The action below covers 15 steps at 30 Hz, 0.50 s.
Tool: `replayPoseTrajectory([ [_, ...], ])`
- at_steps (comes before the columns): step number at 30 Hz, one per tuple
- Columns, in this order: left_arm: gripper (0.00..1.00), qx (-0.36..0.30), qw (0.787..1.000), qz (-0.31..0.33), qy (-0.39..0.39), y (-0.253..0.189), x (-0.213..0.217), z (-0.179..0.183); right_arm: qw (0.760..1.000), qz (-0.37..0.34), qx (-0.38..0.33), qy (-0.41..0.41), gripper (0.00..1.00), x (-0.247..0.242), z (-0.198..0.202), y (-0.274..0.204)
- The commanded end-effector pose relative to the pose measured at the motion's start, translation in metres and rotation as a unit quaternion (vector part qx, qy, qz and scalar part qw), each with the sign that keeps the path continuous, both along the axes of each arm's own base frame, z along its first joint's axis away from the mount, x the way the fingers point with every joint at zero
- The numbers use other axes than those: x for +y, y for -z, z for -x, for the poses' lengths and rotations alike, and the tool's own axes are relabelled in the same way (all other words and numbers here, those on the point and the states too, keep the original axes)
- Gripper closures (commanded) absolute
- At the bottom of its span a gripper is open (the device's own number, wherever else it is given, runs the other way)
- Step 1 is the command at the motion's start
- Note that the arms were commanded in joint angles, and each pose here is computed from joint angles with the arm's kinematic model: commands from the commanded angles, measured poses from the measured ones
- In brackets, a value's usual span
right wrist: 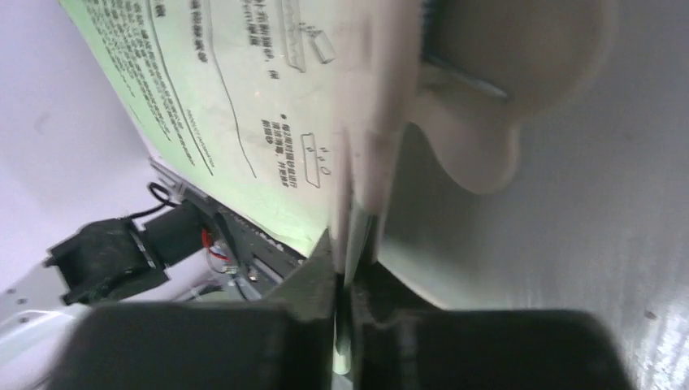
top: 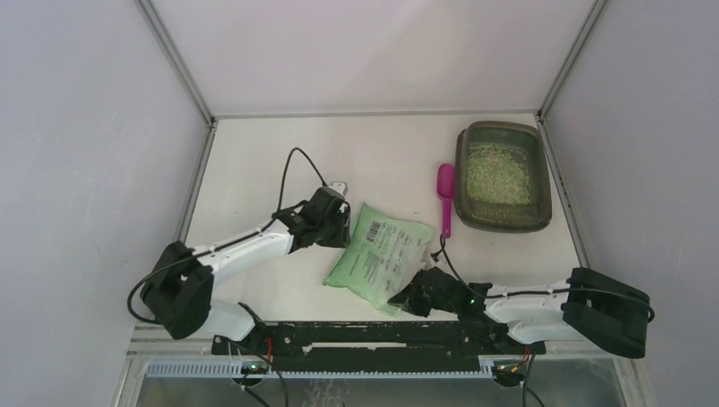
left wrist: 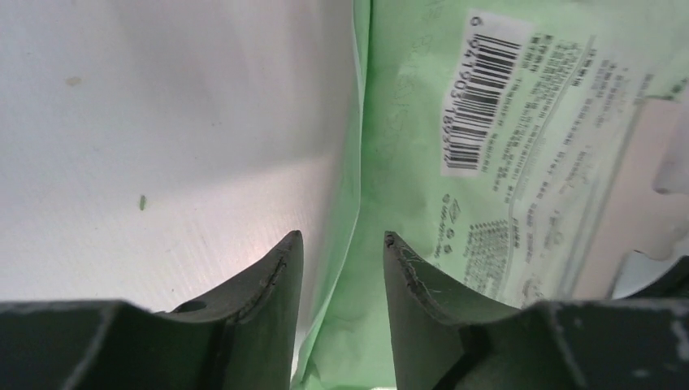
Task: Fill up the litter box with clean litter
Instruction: Move the cat litter bag to the center of the board.
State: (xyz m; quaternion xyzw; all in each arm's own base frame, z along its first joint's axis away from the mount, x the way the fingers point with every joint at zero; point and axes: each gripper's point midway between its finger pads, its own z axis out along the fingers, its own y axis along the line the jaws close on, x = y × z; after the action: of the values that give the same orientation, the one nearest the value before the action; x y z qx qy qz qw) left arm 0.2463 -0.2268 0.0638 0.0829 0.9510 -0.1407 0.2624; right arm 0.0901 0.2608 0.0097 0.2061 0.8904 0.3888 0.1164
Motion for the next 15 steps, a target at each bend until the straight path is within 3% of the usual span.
replayPoseTrajectory([
  [1, 0.51, -0.033, 0.999, 0.021, -0.006, -0.03, 0.009, 0.008, 0.999, -0.016, -0.039, 0.018, 0.99, 0.026, -0.02, -0.03],
  [4, 0.3, -0.057, 0.998, 0.01, -0.017, -0.05, 0.026, 0.012, 0.994, 0.053, -0.095, -0.011, 1.0, 0.02, -0.033, -0.057],
  [6, 0.17, -0.071, 0.997, 0.009, -0.025, -0.063, 0.036, 0.015, 0.985, 0.078, -0.149, -0.022, 1.0, 0.019, -0.054, -0.098],
  [7, 0.05, -0.079, 0.996, 0.013, -0.029, -0.069, 0.04, 0.016, 0.981, 0.086, -0.172, -0.028, 1.0, 0.016, -0.065, -0.118],
  [8, 0.01, -0.086, 0.996, 0.018, -0.033, -0.076, 0.043, 0.017, 0.976, 0.094, -0.193, -0.037, 1.0, 0.012, -0.078, -0.136],
  [15, 0.0, -0.12, 0.991, 0.038, -0.05, -0.103, 0.059, 0.022, 0.942, 0.115, -0.295, -0.114, 1.0, 0.01, -0.158, -0.238],
])
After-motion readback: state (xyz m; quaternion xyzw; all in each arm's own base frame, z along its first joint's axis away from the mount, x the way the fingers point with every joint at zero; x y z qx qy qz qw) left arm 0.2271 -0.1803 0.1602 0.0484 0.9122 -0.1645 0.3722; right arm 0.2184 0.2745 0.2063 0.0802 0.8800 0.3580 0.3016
